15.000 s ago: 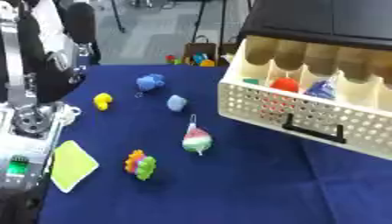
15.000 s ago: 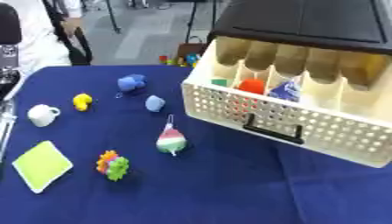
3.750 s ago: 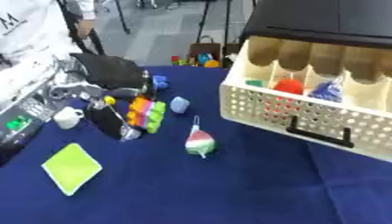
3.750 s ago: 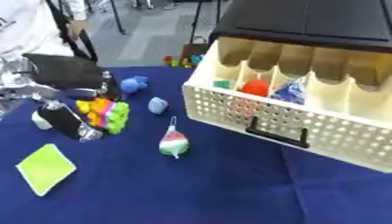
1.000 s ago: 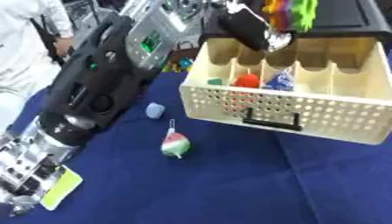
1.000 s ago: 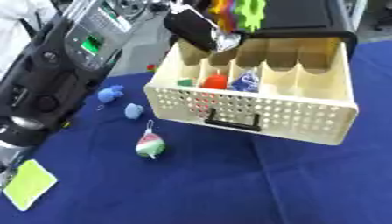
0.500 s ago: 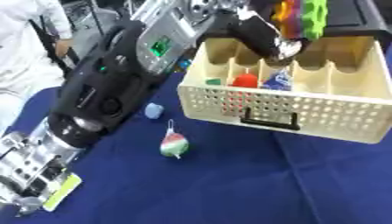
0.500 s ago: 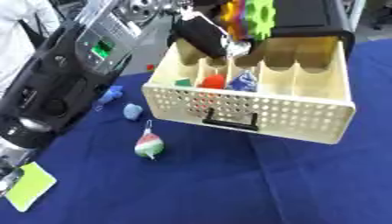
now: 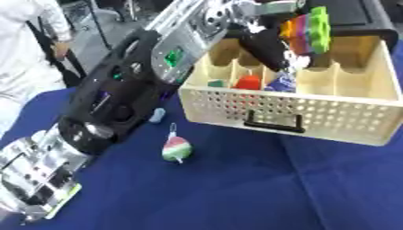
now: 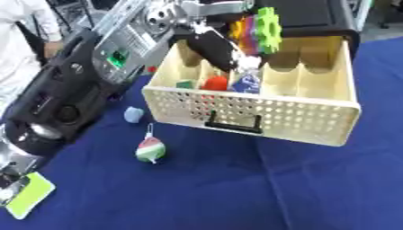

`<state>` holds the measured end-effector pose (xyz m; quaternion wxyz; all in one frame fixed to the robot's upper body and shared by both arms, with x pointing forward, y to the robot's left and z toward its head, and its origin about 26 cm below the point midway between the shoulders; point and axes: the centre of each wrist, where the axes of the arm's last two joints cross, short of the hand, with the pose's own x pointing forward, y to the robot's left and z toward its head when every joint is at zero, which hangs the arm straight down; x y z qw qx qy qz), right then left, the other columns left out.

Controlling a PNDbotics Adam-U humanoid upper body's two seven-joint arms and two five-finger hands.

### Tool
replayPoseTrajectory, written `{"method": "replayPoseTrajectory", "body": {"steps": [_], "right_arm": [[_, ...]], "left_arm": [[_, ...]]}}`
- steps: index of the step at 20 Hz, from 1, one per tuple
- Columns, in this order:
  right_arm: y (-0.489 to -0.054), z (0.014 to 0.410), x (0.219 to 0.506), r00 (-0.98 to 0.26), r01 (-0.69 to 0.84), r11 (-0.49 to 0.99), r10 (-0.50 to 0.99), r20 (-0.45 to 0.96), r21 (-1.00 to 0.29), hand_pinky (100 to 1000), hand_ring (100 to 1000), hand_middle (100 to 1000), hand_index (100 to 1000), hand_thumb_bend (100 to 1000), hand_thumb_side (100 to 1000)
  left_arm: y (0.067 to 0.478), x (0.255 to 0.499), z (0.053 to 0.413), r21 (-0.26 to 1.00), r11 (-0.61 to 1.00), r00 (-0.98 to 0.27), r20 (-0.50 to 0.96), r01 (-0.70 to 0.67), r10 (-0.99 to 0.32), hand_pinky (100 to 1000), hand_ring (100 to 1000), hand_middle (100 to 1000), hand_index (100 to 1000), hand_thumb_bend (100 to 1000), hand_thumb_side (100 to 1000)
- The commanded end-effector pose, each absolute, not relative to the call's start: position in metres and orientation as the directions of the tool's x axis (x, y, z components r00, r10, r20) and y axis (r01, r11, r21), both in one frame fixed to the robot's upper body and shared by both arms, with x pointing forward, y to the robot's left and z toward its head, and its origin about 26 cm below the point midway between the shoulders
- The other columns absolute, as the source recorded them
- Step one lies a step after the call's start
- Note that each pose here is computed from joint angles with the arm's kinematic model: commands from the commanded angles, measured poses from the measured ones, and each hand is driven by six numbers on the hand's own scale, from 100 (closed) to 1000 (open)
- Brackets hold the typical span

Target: Pick up objects from table and place into drawer.

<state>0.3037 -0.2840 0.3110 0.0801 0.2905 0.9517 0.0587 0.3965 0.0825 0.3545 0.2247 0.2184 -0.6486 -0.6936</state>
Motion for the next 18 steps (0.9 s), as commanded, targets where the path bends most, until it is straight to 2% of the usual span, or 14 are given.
{"method": "replayPoseTrajectory", "body": {"steps": [1,6,11,18], "right_arm": [[-0.283,0.319,0.301,-0.821,0.526,0.831,0.551,-0.147,0.179,644,613,679,711,100,819],[-0.283,0.319,0.301,-0.821,0.525,0.831,0.551,-0.148,0.182,643,612,678,709,100,820],[-0.282,0.32,0.301,-0.821,0.524,0.831,0.551,-0.149,0.186,642,610,677,706,100,821],[-0.281,0.319,0.302,-0.82,0.528,0.827,0.556,-0.139,0.193,645,608,680,705,100,821]], "left_arm": [[0.086,0.402,0.358,0.998,-0.054,-0.787,-0.022,0.014,-0.617,324,533,447,599,100,491],[0.088,0.413,0.352,0.999,-0.037,-0.774,-0.004,0.025,-0.633,345,550,465,617,100,514],[0.087,0.417,0.348,0.999,-0.028,-0.778,0.006,0.03,-0.628,390,600,534,705,100,592],[0.088,0.42,0.348,1.0,-0.002,-0.784,0.017,0.023,-0.621,411,622,559,736,100,625]]}}
